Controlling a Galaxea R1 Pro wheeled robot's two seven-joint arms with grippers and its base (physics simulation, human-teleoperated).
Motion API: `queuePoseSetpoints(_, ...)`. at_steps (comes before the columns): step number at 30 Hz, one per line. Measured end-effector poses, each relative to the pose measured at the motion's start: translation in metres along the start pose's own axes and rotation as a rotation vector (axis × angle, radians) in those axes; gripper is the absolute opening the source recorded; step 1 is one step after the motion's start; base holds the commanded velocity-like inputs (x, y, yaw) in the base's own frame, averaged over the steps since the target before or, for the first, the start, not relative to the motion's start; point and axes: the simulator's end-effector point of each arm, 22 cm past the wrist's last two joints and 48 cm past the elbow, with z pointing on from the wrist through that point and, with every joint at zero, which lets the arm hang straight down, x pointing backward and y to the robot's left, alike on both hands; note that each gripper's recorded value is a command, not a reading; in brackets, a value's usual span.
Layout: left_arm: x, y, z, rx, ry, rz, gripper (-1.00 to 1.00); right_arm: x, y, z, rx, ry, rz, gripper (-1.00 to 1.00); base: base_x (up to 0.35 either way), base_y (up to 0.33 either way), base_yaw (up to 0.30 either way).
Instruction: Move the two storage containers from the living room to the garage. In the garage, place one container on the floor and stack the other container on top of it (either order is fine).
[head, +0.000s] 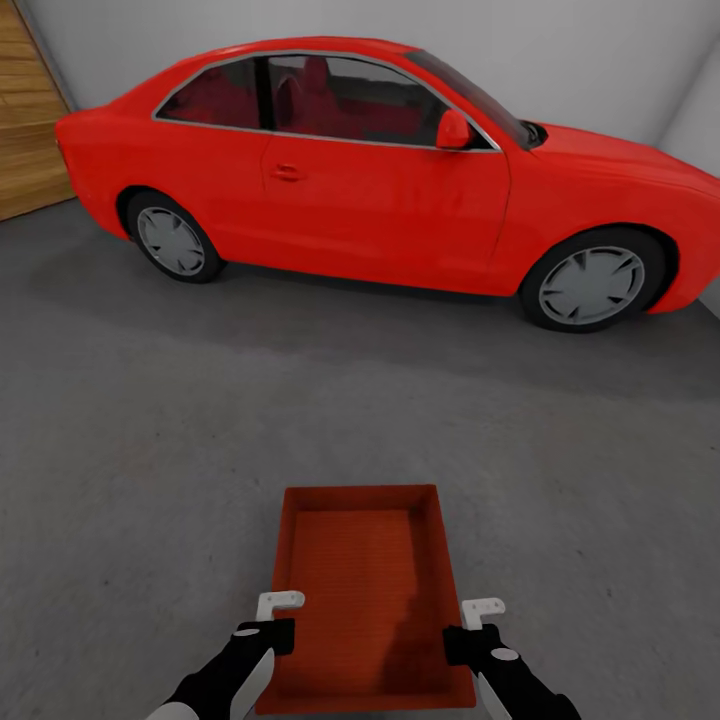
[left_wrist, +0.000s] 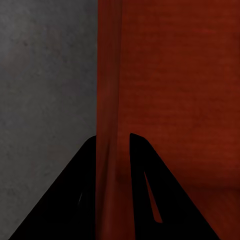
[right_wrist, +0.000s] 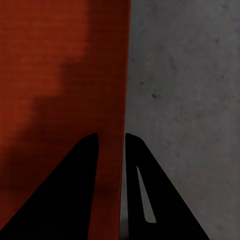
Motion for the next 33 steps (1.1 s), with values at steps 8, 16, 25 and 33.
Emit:
queuePoseSetpoints(8,0.004,0.0,0.013,0.0,0.0,0.0,-1.0,0.006,0.0,0.012,0.0,0.0,0.0,-1.0,0.0,0.0,0.0)
queuePoseSetpoints(16,0.01,-0.001,0.026,0.0,0.001,0.0,-1.0,0.012,-0.001,0.025,0.0,0.001,0.0,-1.0,0.0,0.0,0.0)
queuePoseSetpoints(25,0.015,-0.001,0.041,0.0,0.001,0.0,-1.0,0.019,-0.001,0.039,0.0,0.001,0.0,-1.0,0.0,0.0,0.0)
queuePoseSetpoints(33,0.021,-0.002,0.055,0.0,0.001,0.0,-1.0,0.027,-0.001,0.052,0.0,0.002,-0.001,-1.0,0.0,0.0,0.0)
